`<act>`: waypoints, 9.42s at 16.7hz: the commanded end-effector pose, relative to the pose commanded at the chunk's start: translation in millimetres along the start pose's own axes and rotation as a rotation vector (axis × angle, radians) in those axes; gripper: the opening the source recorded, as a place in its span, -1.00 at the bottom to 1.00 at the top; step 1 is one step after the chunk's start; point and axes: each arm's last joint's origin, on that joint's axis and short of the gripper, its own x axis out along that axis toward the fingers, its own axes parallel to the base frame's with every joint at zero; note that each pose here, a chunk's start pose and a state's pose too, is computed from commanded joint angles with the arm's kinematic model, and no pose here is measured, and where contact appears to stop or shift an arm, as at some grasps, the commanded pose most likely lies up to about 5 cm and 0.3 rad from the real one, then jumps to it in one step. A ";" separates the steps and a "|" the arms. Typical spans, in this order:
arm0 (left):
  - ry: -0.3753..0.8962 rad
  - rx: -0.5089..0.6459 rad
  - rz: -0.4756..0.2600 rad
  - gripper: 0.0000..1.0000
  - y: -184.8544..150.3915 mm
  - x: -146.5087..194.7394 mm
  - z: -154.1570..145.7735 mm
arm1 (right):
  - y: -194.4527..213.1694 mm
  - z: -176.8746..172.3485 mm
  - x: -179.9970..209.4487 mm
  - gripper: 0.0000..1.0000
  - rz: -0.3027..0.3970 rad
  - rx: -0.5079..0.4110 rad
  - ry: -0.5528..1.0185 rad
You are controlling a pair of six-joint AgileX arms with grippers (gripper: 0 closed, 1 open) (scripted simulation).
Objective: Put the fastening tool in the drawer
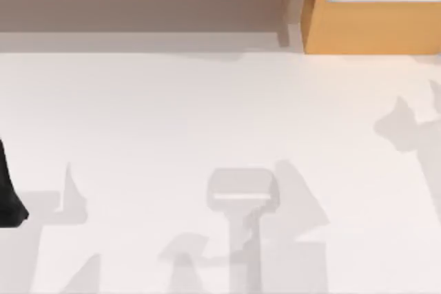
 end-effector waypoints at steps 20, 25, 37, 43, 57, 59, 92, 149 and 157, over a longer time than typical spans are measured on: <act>0.000 0.000 0.000 1.00 0.0 0.0 0.0 | 132.6 -46.4 187.4 1.00 -0.056 -0.741 -0.007; 0.000 0.000 0.000 1.00 0.0 0.0 0.0 | 131.5 -46.4 198.4 1.00 -0.056 -0.741 -0.007; 0.000 0.000 0.000 1.00 0.0 0.0 0.0 | 131.4 -45.8 212.4 0.25 -0.056 -0.741 -0.007; 0.000 0.000 0.000 1.00 0.0 0.0 0.0 | 131.4 -45.8 212.4 -0.66 -0.056 -0.741 -0.007; 0.000 0.000 0.000 1.00 0.0 0.0 0.0 | 133.1 -44.0 203.1 -1.00 -0.054 -0.742 -0.012; 0.000 0.000 0.000 1.00 0.0 0.0 0.0 | 134.8 -45.6 186.7 -1.00 -0.049 -0.743 -0.009; 0.000 0.000 0.000 1.00 0.0 0.0 0.0 | 142.0 -52.4 25.5 -1.00 -0.048 -0.740 -0.003; 0.000 0.000 0.000 1.00 0.0 0.0 0.0 | -60.2 -180.1 68.9 1.00 0.596 -0.427 1.020; 0.000 0.000 0.000 1.00 0.0 0.0 0.0 | -121.4 -196.3 46.8 1.00 0.928 0.090 1.154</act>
